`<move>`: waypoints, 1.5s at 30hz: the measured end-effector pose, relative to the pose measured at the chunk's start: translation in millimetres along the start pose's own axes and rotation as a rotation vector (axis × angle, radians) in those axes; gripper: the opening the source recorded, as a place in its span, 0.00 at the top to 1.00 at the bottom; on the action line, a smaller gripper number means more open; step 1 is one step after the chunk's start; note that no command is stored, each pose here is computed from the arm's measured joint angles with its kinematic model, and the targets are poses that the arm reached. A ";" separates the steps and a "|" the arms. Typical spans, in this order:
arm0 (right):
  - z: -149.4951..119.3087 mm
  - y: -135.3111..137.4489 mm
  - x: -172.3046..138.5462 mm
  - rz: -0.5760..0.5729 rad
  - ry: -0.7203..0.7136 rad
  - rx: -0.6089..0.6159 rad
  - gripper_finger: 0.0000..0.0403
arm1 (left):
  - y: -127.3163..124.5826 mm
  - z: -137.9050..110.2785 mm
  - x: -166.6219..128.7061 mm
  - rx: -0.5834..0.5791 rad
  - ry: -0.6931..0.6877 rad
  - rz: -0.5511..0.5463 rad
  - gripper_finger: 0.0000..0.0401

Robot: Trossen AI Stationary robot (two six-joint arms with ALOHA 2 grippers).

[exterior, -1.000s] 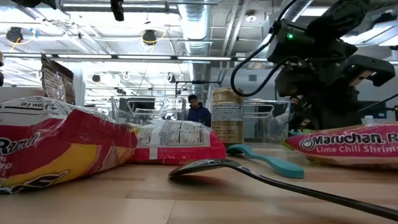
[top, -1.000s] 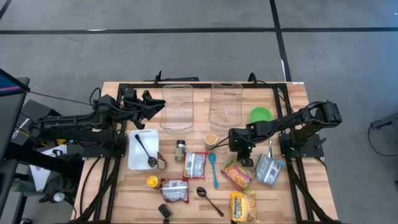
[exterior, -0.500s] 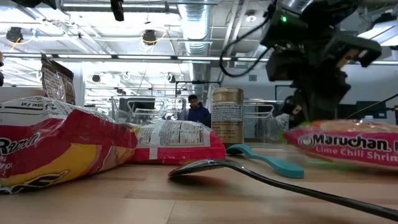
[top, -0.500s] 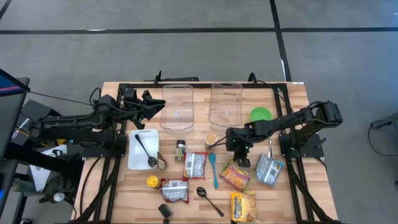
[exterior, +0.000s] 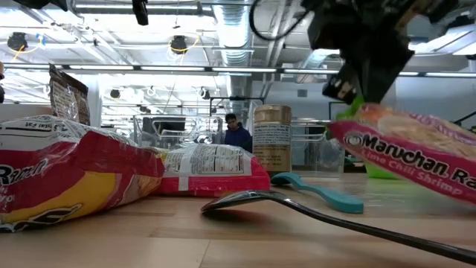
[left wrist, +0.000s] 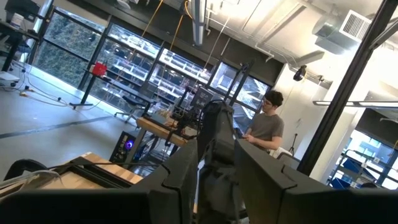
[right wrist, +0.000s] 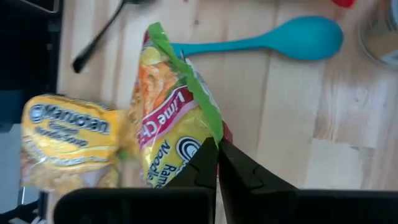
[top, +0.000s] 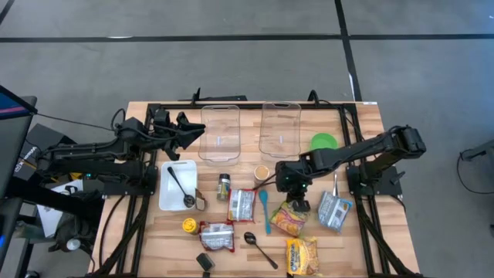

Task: Pick & Place Food Item
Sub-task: Put the green noodle pack into the right transparent bin

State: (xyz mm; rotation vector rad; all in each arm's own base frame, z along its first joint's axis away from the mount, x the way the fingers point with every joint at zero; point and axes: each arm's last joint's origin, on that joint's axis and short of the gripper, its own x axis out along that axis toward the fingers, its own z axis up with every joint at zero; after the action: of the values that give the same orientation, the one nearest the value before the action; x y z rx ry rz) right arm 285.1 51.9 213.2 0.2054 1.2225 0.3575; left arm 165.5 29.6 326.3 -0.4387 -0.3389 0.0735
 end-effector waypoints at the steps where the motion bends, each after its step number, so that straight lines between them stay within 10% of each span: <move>1: 2.9 3.3 -3.0 -0.001 -0.003 -0.008 1.00 | 0.0 0.0 0.0 0.000 0.000 0.000 0.75; 34: 58.7 60.3 -102.1 -0.060 -0.184 -0.114 1.00 | 0.0 0.0 0.0 0.000 0.000 0.000 0.75; 45: 63.6 68.1 -137.4 -0.239 -0.238 -0.107 1.00 | -1.1 -0.6 0.0 -0.002 0.006 -0.011 0.75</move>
State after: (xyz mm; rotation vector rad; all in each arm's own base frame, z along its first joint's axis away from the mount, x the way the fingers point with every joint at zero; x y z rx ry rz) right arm 293.7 65.7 378.4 0.0074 0.9771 0.1837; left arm 165.7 28.4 326.3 -0.4386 -0.3357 0.0614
